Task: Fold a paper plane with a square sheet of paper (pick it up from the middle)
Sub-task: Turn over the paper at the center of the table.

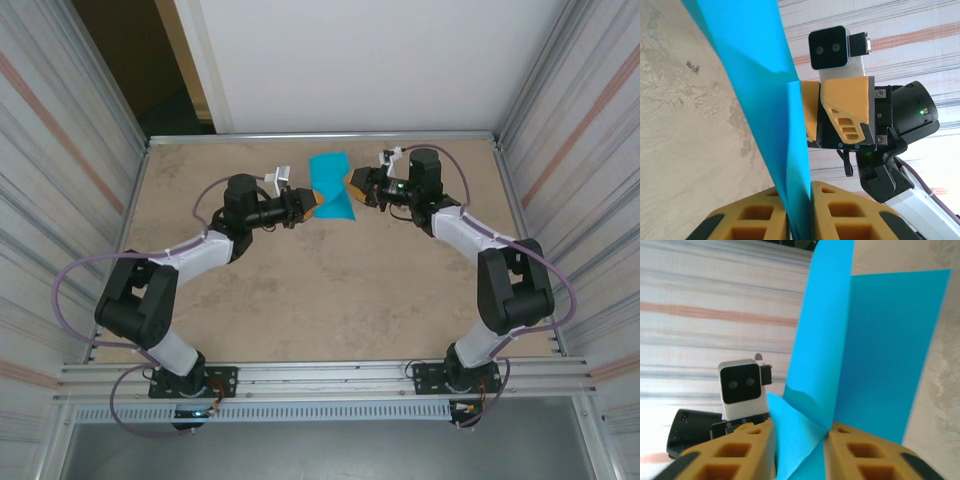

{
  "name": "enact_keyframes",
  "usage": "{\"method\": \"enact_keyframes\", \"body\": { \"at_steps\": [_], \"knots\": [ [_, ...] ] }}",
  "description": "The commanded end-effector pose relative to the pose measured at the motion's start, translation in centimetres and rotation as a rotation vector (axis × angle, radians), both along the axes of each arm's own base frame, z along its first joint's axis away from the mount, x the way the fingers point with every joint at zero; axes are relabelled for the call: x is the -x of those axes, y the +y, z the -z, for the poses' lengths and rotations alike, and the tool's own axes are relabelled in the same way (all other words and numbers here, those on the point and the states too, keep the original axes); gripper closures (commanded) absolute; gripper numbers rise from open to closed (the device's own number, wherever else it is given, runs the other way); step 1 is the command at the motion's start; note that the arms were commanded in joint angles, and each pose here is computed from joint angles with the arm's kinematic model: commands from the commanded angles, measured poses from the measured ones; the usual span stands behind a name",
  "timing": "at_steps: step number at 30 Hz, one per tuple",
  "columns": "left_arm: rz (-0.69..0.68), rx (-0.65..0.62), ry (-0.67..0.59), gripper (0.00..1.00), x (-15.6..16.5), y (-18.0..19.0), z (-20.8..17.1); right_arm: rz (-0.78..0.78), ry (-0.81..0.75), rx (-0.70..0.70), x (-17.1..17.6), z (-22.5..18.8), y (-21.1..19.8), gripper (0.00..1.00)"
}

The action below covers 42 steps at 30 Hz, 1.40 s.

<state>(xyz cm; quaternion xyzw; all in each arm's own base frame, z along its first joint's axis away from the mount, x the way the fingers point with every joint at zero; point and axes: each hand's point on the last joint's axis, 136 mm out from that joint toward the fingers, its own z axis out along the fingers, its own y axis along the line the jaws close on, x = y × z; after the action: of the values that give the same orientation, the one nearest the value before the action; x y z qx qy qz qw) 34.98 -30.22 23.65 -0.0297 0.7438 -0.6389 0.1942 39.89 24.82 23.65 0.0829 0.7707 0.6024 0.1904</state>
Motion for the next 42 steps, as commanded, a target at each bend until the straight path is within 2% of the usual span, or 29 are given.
{"method": "enact_keyframes", "body": {
  "at_steps": [1, 4, 9, 12, 19, 24, 27, 31, 35, 37, 38, 42],
  "knots": [
    [-0.01, -0.039, -0.021, 0.86, -0.4, 0.0, 0.0, 0.063, -0.011, 0.075, 0.3, 0.1, -2.5, 0.58],
    [-0.05, -0.109, -0.028, 0.9, -0.4, 0.8, 0.9, 0.156, 0.006, 0.174, 0.0, 1.5, -5.7, 0.51],
    [-0.086, -0.334, -0.068, 0.92, 0.0, 2.7, 2.2, 0.287, 0.017, 0.301, 0.0, 2.3, -10.4, 0.46],
    [-0.113, -0.566, -0.069, 0.92, 0.3, 4.9, 4.0, 0.342, 0.003, 0.375, 0.4, 2.2, -12.1, 0.43],
    [-0.159, -1.22, -0.088, 0.92, 0.7, 11.2, 6.9, 0.421, -0.01, 0.483, 1.2, 2.7, -14.0, 0.38],
    [-0.166, -1.651, -0.161, 0.91, 0.0, 13.4, 6.4, 0.457, 0.008, 0.533, 1.8, 3.5, -15.0, 0.38],
    [-0.131, -1.806, -0.168, 0.91, -0.4, 13.0, 6.9, 0.475, 0.027, 0.555, 2.3, 4.2, -15.5, 0.38],
    [-0.064, -1.848, -0.171, 0.91, -0.8, 10.2, 9.3, 0.499, 0.042, 0.57, 3.1, 4.8, -16.1, 0.38],
    [0.007, -1.705, -0.068, 0.91, -0.4, 5.8, 13.0, 0.527, 0.072, 0.575, 3.7, 5.5, -16.6, 0.38],
    [-0.023, -1.638, -0.01, 0.88, -0.2, 4.1, 13.6, 0.558, 0.121, 0.557, 4.1, 6.3, -16.9, 0.38],
    [0.017, -1.613, 0.005, 0.86, 0.0, 2.9, 15.0, 0.575, 0.141, 0.543, 4.2, 6.7, -17.0, 0.38],
    [0.055, -1.431, 0.015, 0.66, 0.4, -0.6, 15.0, 0.565, 0.183, 0.522, 4.4, 7.4, -16.6, 0.38]
  ]
}}
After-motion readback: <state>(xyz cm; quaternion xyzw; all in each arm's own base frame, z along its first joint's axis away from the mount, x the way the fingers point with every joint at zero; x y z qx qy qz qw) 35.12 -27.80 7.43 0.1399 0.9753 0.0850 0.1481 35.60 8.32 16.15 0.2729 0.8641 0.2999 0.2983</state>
